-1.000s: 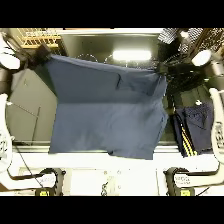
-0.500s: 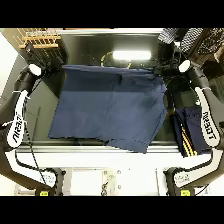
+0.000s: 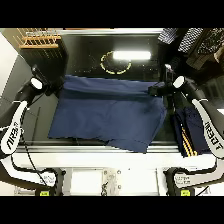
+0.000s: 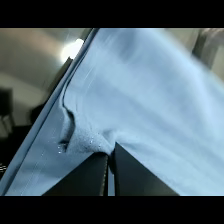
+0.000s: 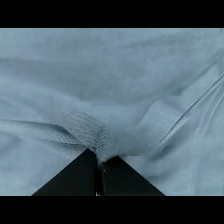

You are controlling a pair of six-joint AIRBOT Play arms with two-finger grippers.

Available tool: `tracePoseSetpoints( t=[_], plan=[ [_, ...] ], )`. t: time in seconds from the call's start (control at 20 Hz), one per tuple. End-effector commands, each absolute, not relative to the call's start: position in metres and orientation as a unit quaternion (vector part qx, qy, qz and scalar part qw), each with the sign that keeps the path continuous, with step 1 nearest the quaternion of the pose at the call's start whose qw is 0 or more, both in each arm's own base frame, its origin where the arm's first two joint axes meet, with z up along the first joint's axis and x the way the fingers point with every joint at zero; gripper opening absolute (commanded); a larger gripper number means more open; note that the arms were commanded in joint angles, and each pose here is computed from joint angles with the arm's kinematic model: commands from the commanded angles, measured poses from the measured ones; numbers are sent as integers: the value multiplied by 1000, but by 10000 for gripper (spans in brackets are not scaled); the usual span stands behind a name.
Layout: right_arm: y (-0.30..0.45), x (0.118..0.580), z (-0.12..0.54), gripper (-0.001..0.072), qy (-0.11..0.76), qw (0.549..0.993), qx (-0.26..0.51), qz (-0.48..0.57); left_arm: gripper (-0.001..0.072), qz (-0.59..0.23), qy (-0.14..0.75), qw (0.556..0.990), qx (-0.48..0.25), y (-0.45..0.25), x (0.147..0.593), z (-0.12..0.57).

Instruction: Fold the clothes and pants, and hang the long-sleeved shirts on hangers.

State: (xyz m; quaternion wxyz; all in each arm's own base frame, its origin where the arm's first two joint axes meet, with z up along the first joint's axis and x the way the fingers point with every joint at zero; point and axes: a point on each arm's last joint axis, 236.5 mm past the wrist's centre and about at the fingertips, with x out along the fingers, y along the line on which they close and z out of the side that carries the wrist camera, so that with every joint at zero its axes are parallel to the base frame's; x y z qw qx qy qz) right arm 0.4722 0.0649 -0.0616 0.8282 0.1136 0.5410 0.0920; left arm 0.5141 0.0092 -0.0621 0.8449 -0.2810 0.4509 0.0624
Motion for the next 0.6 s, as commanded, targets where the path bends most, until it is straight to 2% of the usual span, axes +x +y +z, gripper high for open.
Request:
tracePoseSetpoints(
  t=[0.0,0.05,0.1,0.15,0.25,0.35,0.45,0.55],
  plan=[
    [76,449,-77,36,571,804,134,101,10,66,481,827,-282,2,491,-88],
    [78,446,-77,188,576,799,136,103,187,65,486,825,-281,1,489,-88],
    [79,442,-77,463,583,794,136,106,580,66,485,824,-284,3,488,-85],
    [80,437,-74,592,590,788,135,111,670,65,483,824,-288,5,486,-78],
    [74,429,-49,587,587,792,123,115,671,65,465,834,-291,17,482,-43],
    [52,421,-9,587,564,816,77,103,671,66,468,838,-275,32,456,-10],
    [25,411,35,587,533,842,56,59,671,88,495,830,-241,49,405,-8],
    [12,402,74,587,494,866,61,38,671,112,534,800,-248,56,345,-30]
  ],
)
